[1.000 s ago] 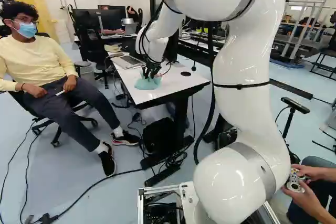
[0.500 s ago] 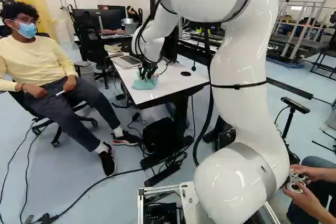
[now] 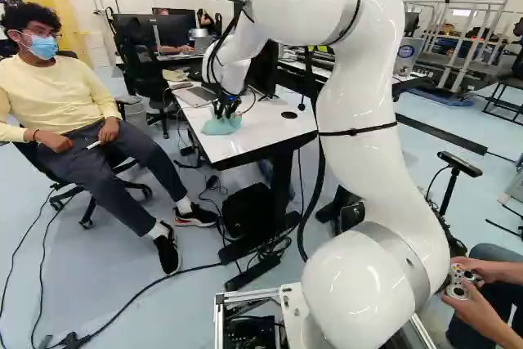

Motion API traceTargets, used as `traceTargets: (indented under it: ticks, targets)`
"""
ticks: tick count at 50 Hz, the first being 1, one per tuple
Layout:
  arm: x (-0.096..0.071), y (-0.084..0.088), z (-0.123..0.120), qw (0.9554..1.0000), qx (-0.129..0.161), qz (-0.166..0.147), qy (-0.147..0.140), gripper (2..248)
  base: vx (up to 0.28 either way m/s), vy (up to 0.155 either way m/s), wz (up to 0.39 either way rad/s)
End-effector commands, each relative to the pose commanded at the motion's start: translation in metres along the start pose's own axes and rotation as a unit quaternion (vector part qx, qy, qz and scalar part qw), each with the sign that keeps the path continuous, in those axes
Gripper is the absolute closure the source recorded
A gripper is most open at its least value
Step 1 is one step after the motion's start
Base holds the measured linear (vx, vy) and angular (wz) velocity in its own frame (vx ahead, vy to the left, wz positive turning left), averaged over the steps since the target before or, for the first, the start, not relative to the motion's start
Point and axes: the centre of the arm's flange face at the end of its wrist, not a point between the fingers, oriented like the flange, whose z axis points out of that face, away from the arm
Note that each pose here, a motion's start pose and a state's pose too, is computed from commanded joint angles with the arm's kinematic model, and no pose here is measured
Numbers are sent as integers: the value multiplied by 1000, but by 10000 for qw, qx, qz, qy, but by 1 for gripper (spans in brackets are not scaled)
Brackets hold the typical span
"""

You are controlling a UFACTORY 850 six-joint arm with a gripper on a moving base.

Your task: Clean the table with the green towel

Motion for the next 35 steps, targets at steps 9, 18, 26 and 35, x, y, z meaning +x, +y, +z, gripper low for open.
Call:
traceTargets:
  ticks: [9,18,26,35]
  targets:
    - [6,16,3,9999,-63,99,34,200,0,0,0]
    - [7,32,2,9997,-132,203,42,200,0,0,0]
    - [4,46,-1,9994,-190,290,31,200,0,0,0]
    - [-6,52,-10,9992,-220,331,-21,200,0,0,0]
